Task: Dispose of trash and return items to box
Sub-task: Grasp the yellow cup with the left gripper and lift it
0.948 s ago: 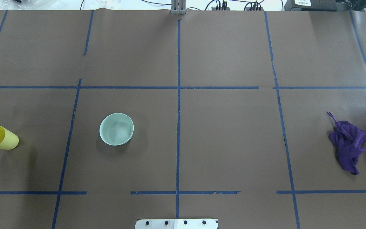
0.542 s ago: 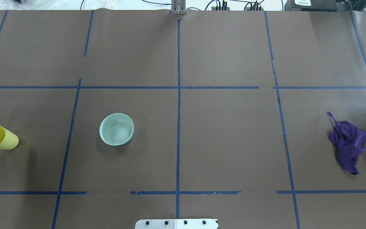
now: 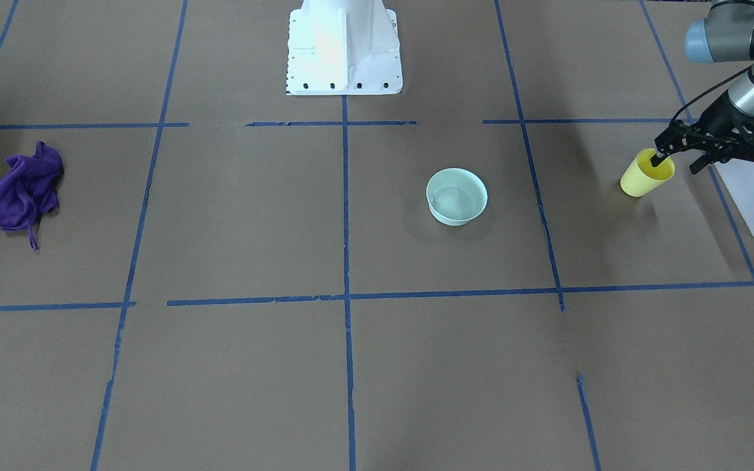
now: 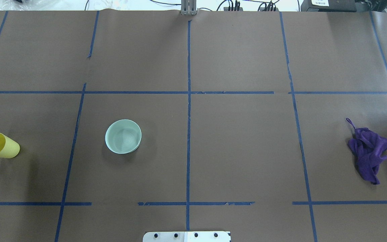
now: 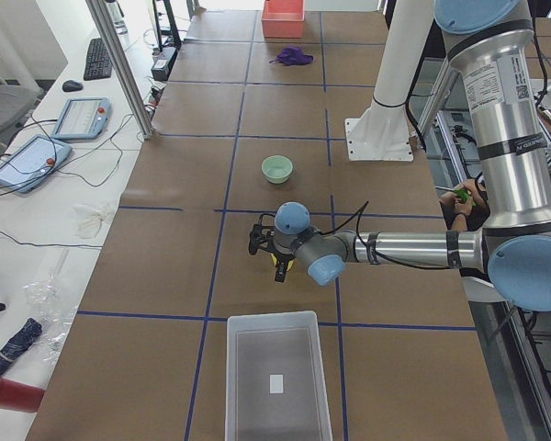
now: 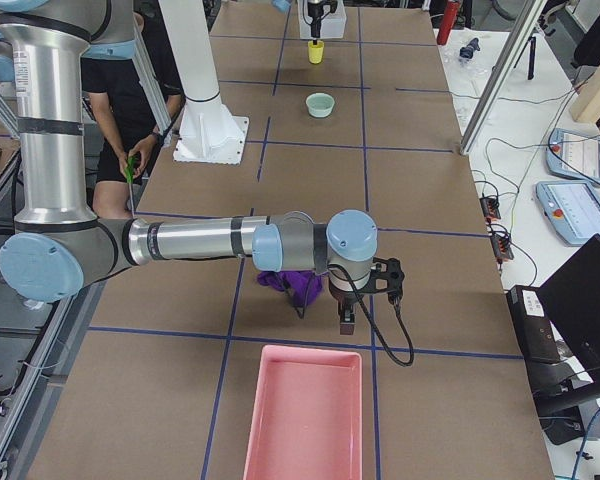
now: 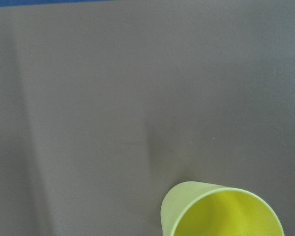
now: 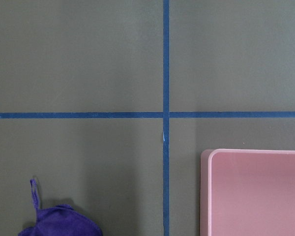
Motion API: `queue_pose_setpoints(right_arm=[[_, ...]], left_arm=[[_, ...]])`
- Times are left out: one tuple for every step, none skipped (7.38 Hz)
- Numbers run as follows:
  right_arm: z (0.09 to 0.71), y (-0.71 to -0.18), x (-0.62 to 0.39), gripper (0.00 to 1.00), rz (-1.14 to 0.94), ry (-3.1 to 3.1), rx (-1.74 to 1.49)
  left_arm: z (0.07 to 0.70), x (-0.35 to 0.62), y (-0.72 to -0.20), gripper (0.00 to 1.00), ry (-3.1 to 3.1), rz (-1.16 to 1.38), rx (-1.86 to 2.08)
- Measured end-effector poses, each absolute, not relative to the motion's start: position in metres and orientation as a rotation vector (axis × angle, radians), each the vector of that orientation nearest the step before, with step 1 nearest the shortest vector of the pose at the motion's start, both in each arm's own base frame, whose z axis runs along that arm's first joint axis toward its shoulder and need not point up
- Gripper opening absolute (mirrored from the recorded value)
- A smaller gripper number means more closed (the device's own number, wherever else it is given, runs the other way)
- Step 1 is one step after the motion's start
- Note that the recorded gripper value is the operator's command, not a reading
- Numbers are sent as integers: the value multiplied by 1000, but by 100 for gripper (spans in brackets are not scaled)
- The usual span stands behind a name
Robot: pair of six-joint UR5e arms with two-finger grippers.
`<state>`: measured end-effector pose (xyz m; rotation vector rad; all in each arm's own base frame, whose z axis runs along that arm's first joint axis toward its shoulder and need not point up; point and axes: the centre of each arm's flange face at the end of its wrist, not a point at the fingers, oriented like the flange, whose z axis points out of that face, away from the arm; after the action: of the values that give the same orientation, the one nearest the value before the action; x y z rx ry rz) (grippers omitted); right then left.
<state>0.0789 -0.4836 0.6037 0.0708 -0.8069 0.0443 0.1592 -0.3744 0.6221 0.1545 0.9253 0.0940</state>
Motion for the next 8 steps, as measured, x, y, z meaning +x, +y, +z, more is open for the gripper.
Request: queue_pose_setpoints(right_arm=[[604, -484, 79, 100, 44, -808, 70], [604, -484, 79, 100, 45, -808, 69], [604, -483, 79, 100, 45, -808, 69], [604, -483, 79, 100, 45, -808, 69], [604, -483, 79, 100, 45, -808, 69], [603, -483, 79, 100, 45, -809, 70], [600, -484, 78, 100, 41, -810, 76], [593, -485, 77, 100, 30, -809, 90]], left_arm=[[624, 164, -373, 90, 916, 102, 153], [627, 168, -372, 84, 909, 107, 151], [629, 171, -372, 70, 902, 111, 149], [631, 173, -373, 45, 898, 113, 149], [632, 175, -374, 16, 896, 114, 150], [632, 175, -374, 0, 896, 114, 151], [630, 176, -375, 0, 898, 114, 152], [628, 176, -375, 0, 902, 114, 155]])
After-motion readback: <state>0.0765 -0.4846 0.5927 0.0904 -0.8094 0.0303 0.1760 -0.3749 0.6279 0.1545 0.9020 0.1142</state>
